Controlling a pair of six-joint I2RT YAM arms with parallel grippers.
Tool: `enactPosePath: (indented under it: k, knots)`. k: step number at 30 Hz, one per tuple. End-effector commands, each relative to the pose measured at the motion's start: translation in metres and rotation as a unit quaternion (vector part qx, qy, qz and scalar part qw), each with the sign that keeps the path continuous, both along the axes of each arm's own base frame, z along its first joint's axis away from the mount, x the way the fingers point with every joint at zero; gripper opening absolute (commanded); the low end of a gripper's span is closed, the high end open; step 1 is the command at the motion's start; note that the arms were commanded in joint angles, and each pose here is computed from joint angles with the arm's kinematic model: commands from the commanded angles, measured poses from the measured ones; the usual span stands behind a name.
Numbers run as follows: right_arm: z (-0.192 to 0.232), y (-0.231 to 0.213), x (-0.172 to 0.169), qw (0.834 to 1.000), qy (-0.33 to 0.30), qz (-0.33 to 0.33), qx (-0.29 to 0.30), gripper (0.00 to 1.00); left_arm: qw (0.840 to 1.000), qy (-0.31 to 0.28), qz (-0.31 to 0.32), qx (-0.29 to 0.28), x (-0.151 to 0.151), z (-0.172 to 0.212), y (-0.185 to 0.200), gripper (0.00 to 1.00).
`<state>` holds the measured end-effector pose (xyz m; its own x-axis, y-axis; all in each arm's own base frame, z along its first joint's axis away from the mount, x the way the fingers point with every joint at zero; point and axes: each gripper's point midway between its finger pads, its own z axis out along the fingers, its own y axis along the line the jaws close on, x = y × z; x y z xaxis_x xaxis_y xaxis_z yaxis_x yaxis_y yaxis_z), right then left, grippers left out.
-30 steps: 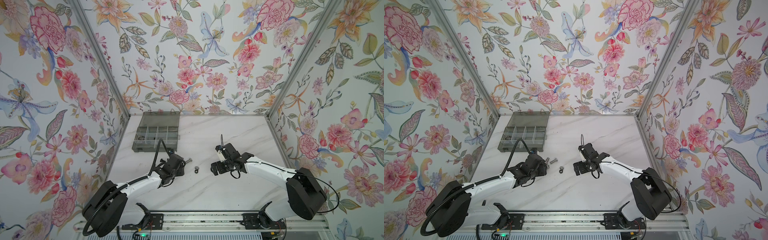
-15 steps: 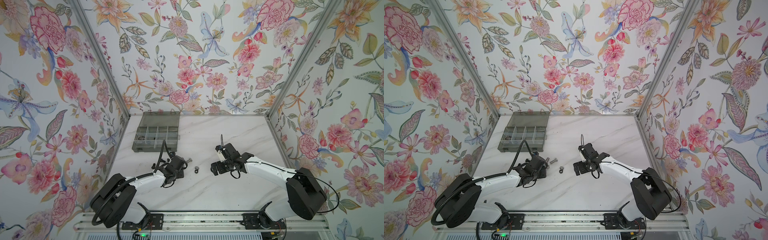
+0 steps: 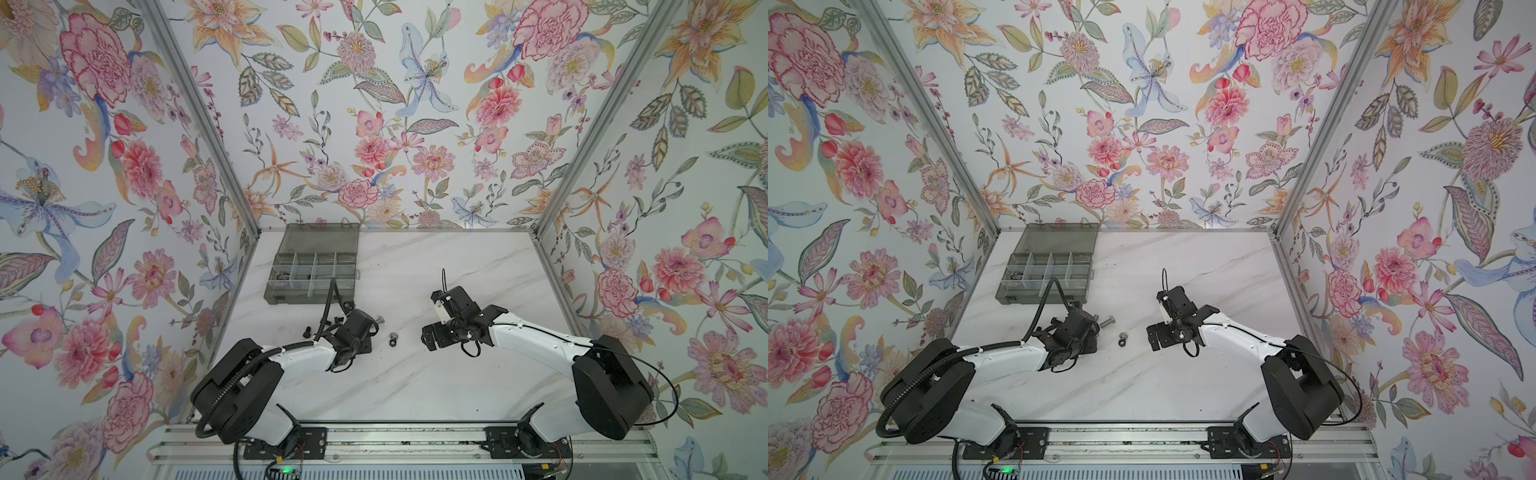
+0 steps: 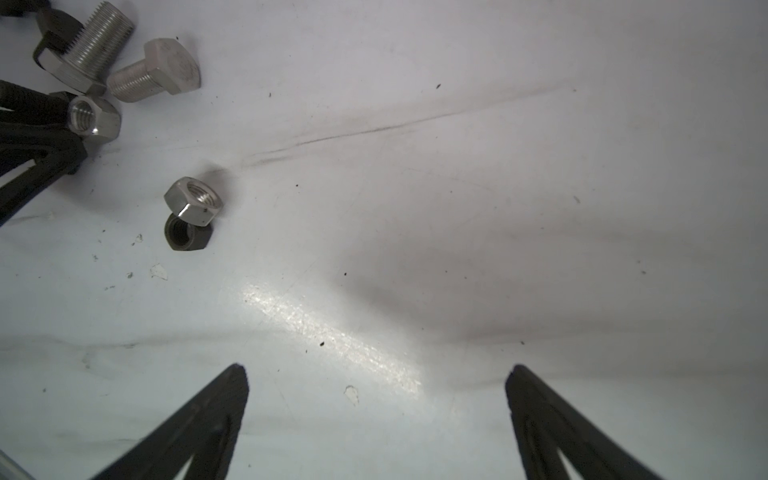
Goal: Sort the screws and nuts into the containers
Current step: 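Lower the open left gripper around the black hex nut and close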
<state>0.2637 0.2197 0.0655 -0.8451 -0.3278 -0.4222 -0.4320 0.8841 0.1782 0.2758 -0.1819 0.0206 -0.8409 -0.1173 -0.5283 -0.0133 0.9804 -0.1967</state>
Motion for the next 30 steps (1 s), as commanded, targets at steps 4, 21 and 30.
enactPosePath:
  k: [4,21,30]
  knots:
    - [-0.003,-0.003,-0.001,1.000,0.004,0.000,-0.008,0.99,0.998,0.047,-0.027,0.042,-0.019,-0.018,0.003,0.37]
    - [-0.004,-0.004,-0.001,1.000,0.006,-0.002,-0.008,0.99,0.995,0.066,-0.042,0.068,-0.030,-0.026,0.006,0.30]
    - [-0.002,-0.005,-0.002,1.000,0.003,-0.003,-0.006,0.99,0.994,0.066,-0.045,0.079,-0.032,-0.023,0.008,0.06]
